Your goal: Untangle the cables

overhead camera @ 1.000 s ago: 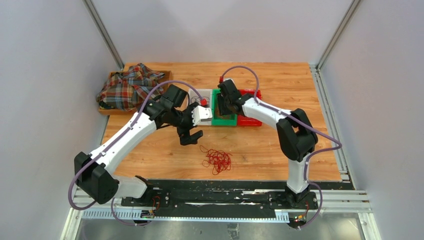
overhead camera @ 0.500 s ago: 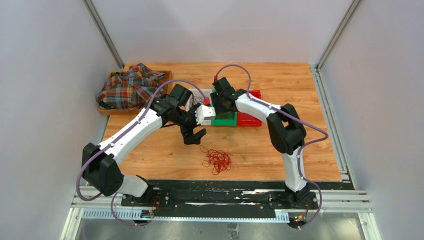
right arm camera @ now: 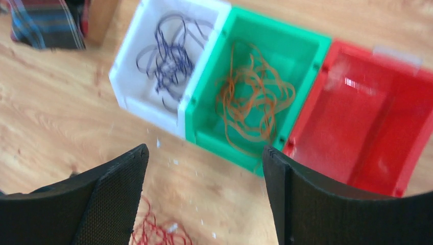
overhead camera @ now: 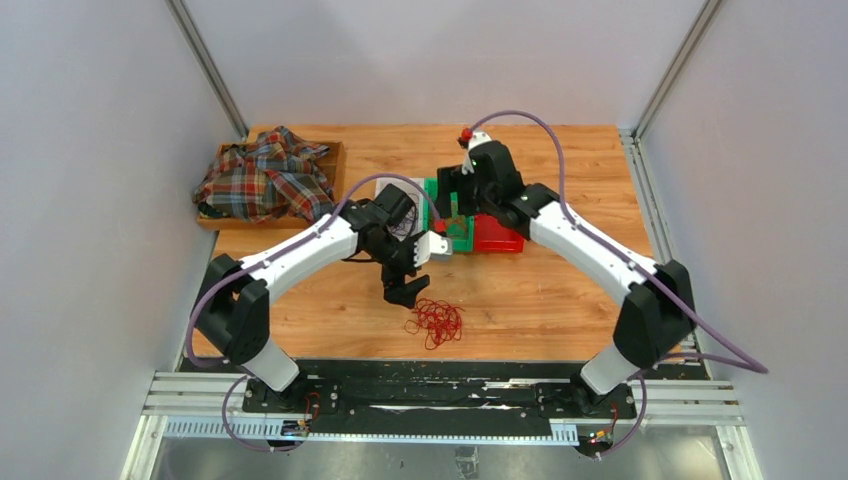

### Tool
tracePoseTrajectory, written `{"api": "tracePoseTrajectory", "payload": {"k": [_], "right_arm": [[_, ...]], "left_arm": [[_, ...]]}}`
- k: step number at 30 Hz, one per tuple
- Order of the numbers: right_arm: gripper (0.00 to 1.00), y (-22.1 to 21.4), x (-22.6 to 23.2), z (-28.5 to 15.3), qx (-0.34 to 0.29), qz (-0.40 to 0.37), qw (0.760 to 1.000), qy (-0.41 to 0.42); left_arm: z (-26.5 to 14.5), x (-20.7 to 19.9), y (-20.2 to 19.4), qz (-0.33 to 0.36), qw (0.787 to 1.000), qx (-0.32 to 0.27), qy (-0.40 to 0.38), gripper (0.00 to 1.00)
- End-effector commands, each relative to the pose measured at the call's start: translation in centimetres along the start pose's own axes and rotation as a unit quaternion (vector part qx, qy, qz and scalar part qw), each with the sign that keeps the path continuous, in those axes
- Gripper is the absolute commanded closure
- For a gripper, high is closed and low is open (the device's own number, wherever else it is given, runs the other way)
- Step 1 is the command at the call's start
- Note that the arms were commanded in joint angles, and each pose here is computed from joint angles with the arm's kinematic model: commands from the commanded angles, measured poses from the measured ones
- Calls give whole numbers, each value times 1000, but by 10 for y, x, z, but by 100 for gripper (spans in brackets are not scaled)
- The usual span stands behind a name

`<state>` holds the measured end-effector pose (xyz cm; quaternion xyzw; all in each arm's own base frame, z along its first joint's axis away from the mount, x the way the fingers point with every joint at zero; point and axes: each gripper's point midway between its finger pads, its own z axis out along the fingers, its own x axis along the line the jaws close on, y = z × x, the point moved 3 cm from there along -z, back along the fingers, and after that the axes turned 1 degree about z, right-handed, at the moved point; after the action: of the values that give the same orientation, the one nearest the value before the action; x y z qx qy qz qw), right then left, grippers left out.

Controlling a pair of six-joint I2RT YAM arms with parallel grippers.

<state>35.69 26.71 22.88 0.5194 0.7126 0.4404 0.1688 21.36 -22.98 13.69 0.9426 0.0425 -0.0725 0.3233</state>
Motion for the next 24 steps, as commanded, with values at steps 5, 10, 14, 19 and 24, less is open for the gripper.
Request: {"api": "tracePoseTrajectory", "payload": {"k": [5, 10, 14, 19, 24], "right_arm": [[20, -56, -27, -71, -9, 34, 999, -19], [24, -81, -50, -105, -51, 46, 996, -54], [24, -90, -55, -123, -79, 53, 994, -51], [26, -93, -49, -126, -97, 57, 993, -22], [27, -88, -33, -122, -123, 47, 991, 38]], "left_arm": [[43, -18, 22, 37, 998, -9, -59, 24], [60, -19, 30, 45, 996, -1, -78, 39], [69, -19, 31, 52, 996, 8, -78, 49], [66, -15, 30, 52, 997, 24, -49, 80], [35, 2, 40, 53, 997, 39, 50, 99]]}}
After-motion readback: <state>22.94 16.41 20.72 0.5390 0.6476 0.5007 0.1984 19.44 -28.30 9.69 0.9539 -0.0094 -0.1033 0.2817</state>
